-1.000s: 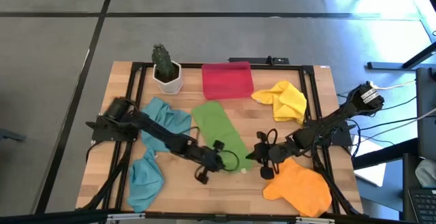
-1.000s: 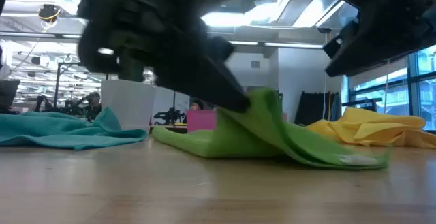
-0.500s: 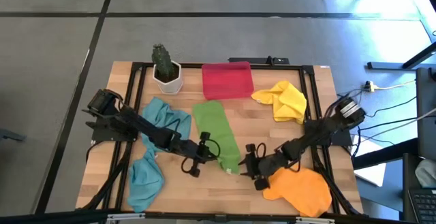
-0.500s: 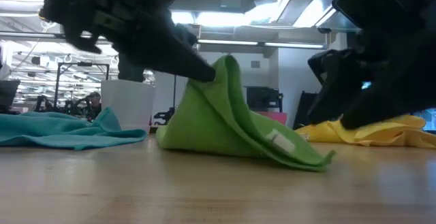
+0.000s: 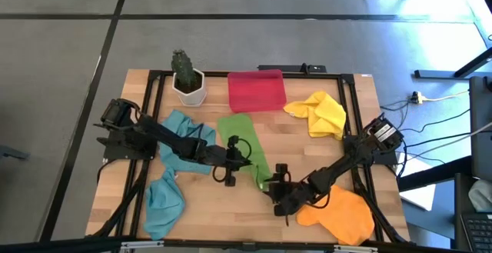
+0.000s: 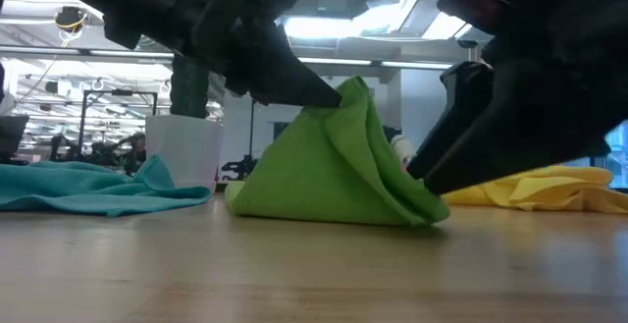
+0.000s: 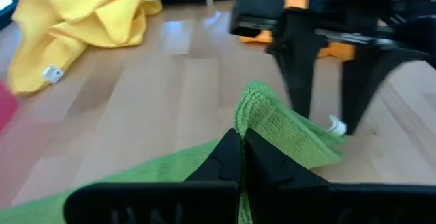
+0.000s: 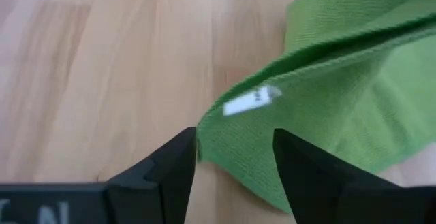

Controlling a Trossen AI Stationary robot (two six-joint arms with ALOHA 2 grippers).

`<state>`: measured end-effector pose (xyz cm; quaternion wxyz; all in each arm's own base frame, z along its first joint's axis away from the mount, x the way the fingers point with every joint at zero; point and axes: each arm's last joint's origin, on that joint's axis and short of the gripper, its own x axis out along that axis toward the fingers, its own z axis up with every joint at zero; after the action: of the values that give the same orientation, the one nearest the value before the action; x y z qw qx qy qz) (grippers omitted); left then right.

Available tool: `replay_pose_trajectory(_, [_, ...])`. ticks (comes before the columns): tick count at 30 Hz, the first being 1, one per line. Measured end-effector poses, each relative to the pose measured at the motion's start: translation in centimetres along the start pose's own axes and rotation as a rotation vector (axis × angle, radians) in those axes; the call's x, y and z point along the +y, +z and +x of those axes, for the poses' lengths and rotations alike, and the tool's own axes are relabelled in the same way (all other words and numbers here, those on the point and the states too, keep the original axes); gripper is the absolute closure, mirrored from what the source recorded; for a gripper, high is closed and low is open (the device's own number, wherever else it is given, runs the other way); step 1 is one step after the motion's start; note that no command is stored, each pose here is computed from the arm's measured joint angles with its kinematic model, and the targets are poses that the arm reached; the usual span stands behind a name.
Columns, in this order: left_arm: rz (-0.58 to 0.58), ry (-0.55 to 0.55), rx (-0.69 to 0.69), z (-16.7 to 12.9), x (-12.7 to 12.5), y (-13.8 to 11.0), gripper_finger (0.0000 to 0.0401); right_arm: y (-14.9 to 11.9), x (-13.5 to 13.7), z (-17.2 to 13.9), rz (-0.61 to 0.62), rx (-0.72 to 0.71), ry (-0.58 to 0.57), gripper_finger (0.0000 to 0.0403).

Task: Fold microfiber towels
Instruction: Fold the green microfiber cloth

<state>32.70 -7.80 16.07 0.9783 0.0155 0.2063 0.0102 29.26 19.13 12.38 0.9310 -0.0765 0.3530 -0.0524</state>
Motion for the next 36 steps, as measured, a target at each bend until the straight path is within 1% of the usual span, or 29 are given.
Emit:
replay_pose_trajectory(5, [-0.037,0.083,-0.007,0.2,0.9,0.1,0.0401,0.7,0.2,-0.1,0.090,-0.013,0.006,0.0206])
replay_pose_trajectory(8, [-0.062,0.099,-0.010,0.3,1.5,0.1,0.0401,0.9,0.2,-0.1,0.138,-0.023,0.000,0.0206])
replay_pose_trajectory(13, [-0.073,0.118,-0.012,0.4,2.0,0.2,0.0401,1.3,-0.3,0.1,0.220,-0.047,-0.051,0.0206])
replay_pose_trajectory(21, [-0.077,0.150,-0.015,0.4,2.2,0.2,0.0401,1.6,-1.2,0.7,0.241,-0.041,-0.081,0.0206])
replay_pose_trajectory(26, [-0.100,0.160,-0.016,0.4,2.5,0.2,0.0401,1.1,-1.3,1.0,0.200,-0.023,-0.113,0.0206])
replay_pose_trajectory(29, [-0.105,0.170,-0.016,0.5,2.9,0.2,0.0401,0.6,-1.0,1.7,0.166,0.011,-0.130,0.0206])
replay_pose_trajectory(32, [-0.110,0.176,-0.016,0.5,3.1,0.2,0.0401,0.7,-0.4,2.4,0.100,0.052,-0.163,0.0206])
replay_pose_trajectory(36, [-0.111,0.178,-0.014,0.6,3.1,0.2,0.0401,1.1,0.3,2.6,0.003,0.096,-0.246,0.0206])
